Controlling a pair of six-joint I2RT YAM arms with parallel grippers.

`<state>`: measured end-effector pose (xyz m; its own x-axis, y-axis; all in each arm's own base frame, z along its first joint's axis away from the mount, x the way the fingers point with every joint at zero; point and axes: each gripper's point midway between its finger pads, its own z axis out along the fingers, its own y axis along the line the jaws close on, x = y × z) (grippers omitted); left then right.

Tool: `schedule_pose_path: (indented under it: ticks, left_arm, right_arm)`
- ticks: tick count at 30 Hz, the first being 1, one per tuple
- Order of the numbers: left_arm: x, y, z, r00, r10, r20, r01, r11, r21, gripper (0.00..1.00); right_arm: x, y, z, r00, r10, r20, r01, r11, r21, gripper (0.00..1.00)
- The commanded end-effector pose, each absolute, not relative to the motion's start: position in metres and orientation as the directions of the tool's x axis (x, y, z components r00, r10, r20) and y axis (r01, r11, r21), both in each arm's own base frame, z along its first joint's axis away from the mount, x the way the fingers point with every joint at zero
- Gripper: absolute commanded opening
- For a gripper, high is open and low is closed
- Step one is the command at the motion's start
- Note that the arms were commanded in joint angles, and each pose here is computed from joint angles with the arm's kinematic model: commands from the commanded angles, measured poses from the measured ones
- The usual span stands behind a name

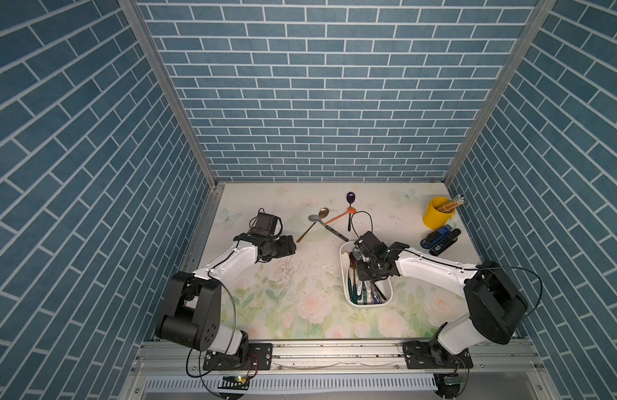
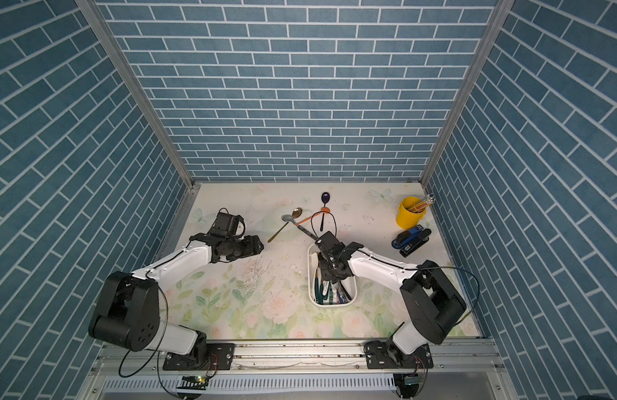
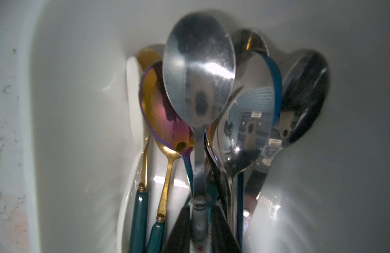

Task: Put the spoon into the storage box
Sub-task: Place the spoon in the storage box, then pick up the spoon from the center of the board.

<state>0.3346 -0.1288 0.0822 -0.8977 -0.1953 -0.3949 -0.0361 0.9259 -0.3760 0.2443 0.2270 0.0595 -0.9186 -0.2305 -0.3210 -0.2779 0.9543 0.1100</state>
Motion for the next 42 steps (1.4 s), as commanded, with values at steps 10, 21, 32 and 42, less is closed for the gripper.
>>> schedule_pose_path:
  ticks: [10,21,32,42]
  left_arm:
    - [0.346,-0.131,0.083,-0.898,-0.179,-0.403,-0.026,0.934,-0.357,0.80]
    - [0.340,-0.125,0.080,-0.904,-0.153,-0.399,-0.021,0.948,-0.317,0.80]
    - [0.339,-0.121,0.074,-0.912,-0.143,-0.383,-0.028,0.956,-0.291,0.81]
    - [0.338,-0.120,0.069,-0.918,-0.149,-0.368,-0.043,0.958,-0.282,0.81]
  right_arm:
    - [0.290,0.266,0.143,-0.760,-0.498,-0.417,-0.544,0.839,-0.012,0.37]
    - [0.404,0.346,0.121,-0.619,-0.671,-0.408,-0.709,0.701,-0.075,0.43]
    - [0.438,0.335,0.054,-0.665,-0.659,-0.351,-0.704,0.711,0.000,0.46]
    - [0.430,0.345,0.037,-0.661,-0.663,-0.351,-0.726,0.684,0.073,0.47]
